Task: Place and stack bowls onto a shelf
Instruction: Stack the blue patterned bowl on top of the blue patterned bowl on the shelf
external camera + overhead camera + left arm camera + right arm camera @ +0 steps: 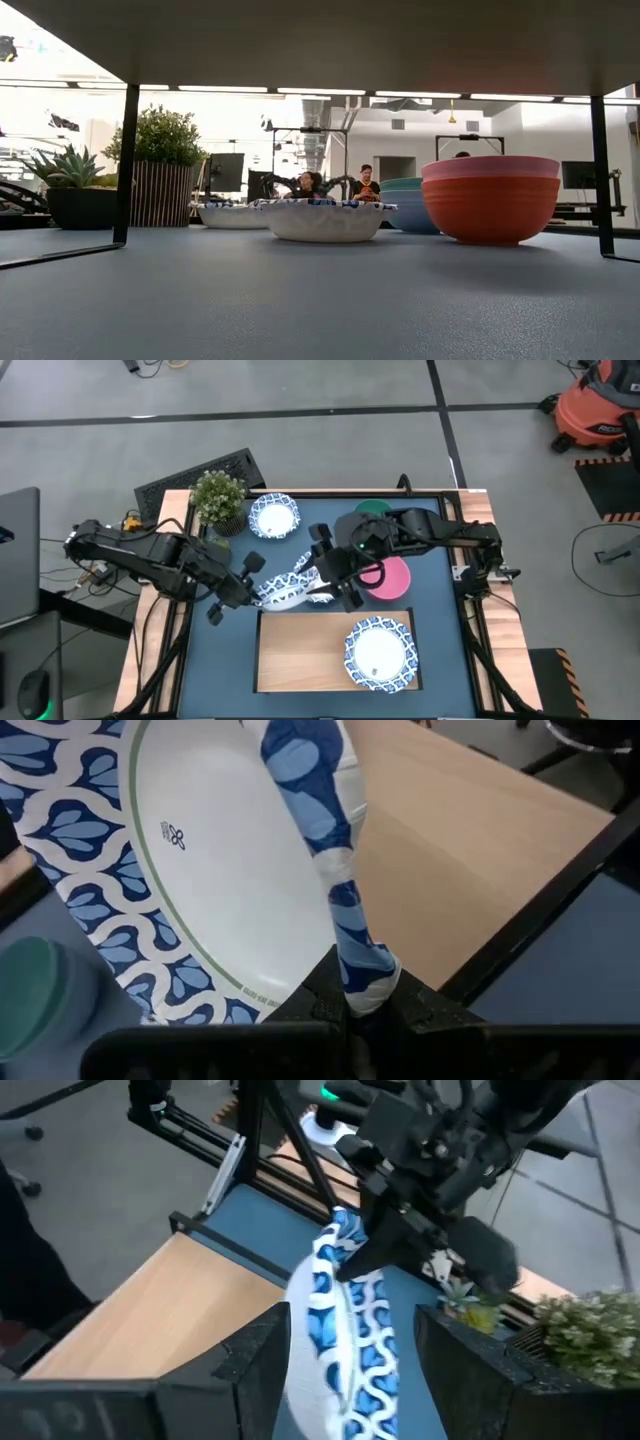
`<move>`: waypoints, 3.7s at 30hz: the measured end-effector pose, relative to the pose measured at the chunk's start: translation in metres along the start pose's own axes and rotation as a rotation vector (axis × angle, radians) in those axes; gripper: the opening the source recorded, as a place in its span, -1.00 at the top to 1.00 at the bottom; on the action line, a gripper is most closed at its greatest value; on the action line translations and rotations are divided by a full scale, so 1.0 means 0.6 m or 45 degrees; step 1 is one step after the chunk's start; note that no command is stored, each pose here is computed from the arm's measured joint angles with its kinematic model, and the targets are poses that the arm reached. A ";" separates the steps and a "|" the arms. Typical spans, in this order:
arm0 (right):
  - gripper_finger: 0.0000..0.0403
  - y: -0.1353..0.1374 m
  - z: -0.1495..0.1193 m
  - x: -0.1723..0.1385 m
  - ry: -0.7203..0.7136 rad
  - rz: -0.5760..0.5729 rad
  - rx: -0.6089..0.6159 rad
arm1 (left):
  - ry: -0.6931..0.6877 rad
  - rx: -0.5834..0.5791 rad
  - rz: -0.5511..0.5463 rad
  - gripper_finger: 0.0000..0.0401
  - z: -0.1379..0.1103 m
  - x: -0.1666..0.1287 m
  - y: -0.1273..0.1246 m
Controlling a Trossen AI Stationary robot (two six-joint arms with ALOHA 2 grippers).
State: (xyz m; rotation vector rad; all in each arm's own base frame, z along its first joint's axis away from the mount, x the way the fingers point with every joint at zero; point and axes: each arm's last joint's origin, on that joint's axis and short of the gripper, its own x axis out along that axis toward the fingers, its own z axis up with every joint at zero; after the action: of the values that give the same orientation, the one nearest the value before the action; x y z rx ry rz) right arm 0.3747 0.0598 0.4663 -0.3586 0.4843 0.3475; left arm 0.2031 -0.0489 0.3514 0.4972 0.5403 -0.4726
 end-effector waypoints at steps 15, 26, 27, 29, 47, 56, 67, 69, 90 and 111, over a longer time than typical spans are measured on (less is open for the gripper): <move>-0.19 0.012 -0.021 0.027 0.080 0.078 0.052 | 0.032 0.089 0.037 0.99 0.000 0.007 0.003; -0.18 0.009 -0.037 0.046 0.112 0.096 0.068 | 0.038 0.088 0.041 0.99 0.000 0.010 0.004; -0.17 0.010 -0.037 0.045 0.113 0.100 0.069 | 0.044 0.087 0.041 0.99 -0.001 0.012 0.004; -0.13 0.010 -0.038 0.045 0.122 0.104 0.070 | 0.049 0.087 0.038 0.99 -0.001 0.016 0.004; 0.29 0.014 -0.050 0.051 0.193 0.124 0.127 | -0.005 0.130 0.079 0.99 0.008 0.022 0.010; 0.84 0.017 -0.054 0.050 0.220 0.147 0.138 | 0.001 0.128 0.085 0.99 0.007 0.022 0.010; 0.90 0.020 -0.063 0.048 0.301 0.150 0.173 | 0.046 0.058 0.203 0.56 0.007 0.021 0.015; 0.90 0.020 -0.065 0.048 0.317 0.148 0.190 | 0.042 0.061 0.197 0.42 0.008 0.021 0.013; 0.90 0.177 -0.062 -0.027 0.772 -0.300 0.136 | -0.024 0.037 0.706 -0.16 0.042 -0.008 0.012; 0.90 0.402 -0.045 -0.084 0.565 -0.350 0.453 | -0.103 -0.200 0.861 -0.16 0.049 -0.017 0.019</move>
State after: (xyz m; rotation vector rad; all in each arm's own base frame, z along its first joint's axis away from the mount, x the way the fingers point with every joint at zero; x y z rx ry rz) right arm 0.2252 0.2492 0.4096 -0.1490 0.9052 -0.0935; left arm 0.2122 -0.0536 0.3825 0.4751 0.3000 0.1944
